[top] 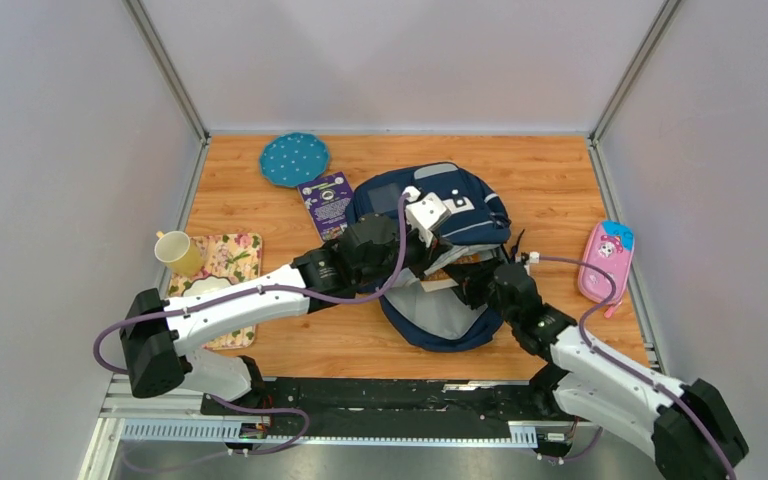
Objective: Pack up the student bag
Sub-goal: Place the book in the student bag.
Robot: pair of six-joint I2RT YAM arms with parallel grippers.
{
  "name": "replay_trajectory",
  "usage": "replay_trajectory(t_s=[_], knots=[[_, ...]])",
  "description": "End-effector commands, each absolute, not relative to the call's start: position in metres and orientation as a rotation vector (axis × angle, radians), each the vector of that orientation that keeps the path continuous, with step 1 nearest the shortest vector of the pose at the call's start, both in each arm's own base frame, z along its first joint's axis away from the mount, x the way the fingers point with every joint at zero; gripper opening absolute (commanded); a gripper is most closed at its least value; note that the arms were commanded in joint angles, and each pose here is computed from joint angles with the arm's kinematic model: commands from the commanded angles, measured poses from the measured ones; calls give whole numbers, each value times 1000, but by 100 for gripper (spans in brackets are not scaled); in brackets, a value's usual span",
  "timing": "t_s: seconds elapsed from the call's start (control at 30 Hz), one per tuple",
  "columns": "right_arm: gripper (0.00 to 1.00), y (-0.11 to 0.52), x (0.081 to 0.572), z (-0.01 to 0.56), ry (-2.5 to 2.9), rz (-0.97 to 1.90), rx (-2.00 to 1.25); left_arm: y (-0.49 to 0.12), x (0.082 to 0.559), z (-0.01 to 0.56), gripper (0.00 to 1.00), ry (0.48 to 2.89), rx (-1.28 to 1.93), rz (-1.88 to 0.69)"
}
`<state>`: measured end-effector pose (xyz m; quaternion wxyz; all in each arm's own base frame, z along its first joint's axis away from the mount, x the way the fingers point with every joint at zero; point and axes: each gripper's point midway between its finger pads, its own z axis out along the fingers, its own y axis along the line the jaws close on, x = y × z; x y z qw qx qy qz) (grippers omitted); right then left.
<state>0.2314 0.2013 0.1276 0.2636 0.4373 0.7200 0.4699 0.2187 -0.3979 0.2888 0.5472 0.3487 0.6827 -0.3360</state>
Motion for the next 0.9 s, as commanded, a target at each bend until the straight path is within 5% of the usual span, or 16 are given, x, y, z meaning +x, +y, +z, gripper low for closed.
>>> replay_trajectory(t_s=[0.0, 0.17, 0.3, 0.5, 0.73, 0.87], knots=[[11, 218, 279, 190, 1796, 1371, 1095, -395, 210, 374, 0, 1380, 693, -953], [33, 252, 271, 167, 1991, 1440, 926, -397, 211, 364, 0, 1399, 677, -964], [62, 244, 247, 144, 2099, 1384, 876, -395, 214, 360, 0, 1408, 664, -957], [78, 217, 228, 131, 2109, 1259, 860, -393, 216, 360, 0, 1409, 659, -932], [73, 208, 227, 134, 2052, 1266, 869, -391, 216, 363, 0, 1399, 654, -933], [35, 216, 234, 128, 2060, 1285, 886, -391, 214, 362, 0, 1398, 650, -948]])
